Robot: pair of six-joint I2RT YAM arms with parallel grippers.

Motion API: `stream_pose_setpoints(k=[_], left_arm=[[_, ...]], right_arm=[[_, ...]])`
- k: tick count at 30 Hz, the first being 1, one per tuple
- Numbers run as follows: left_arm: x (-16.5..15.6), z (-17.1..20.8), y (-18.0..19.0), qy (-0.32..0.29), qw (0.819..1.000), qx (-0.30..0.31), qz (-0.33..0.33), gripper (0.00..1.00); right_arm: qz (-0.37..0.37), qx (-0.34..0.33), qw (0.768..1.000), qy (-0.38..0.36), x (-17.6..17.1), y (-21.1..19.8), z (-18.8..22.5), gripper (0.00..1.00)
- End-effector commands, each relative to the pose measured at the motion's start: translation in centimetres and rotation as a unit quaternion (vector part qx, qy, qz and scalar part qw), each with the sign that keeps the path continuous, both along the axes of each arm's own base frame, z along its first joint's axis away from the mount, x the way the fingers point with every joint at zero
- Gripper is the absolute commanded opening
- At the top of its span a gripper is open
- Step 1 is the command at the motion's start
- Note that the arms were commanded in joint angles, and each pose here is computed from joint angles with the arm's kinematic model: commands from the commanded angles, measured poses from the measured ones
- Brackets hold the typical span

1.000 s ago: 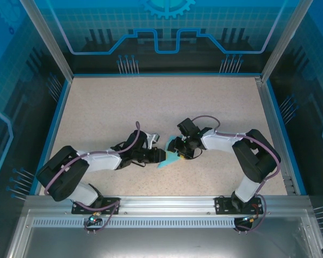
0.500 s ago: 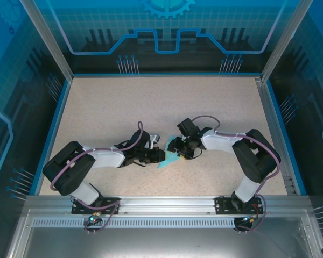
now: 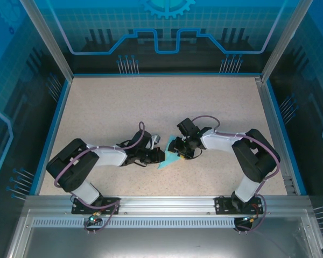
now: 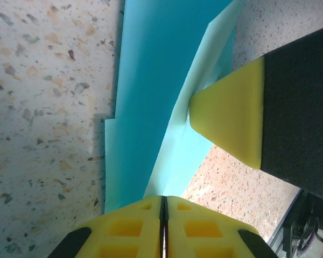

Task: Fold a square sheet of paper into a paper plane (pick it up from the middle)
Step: Fourth fold the wing at the center of the table.

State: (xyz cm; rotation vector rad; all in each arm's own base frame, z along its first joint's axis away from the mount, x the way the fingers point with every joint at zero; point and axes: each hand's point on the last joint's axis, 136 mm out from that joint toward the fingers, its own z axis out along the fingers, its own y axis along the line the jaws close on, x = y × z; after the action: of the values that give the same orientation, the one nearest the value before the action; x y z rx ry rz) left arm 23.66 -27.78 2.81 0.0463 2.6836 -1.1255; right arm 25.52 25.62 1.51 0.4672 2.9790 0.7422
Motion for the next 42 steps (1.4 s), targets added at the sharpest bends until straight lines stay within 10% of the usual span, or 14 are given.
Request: stream_pose_setpoints(k=[1,42], left_arm=[[0.4,-0.3,0.0,-0.003,1.000,0.014,0.000,0.10],[0.5,-0.8,0.7,0.005,0.999,0.040,0.010,0.07]], right_arm=[[-0.015,-0.100,0.993,0.061,-2.7,-4.0,-4.2,0.51],[-0.004,-0.171,0.973,0.158,-4.1,-5.0,-7.5,0.49]])
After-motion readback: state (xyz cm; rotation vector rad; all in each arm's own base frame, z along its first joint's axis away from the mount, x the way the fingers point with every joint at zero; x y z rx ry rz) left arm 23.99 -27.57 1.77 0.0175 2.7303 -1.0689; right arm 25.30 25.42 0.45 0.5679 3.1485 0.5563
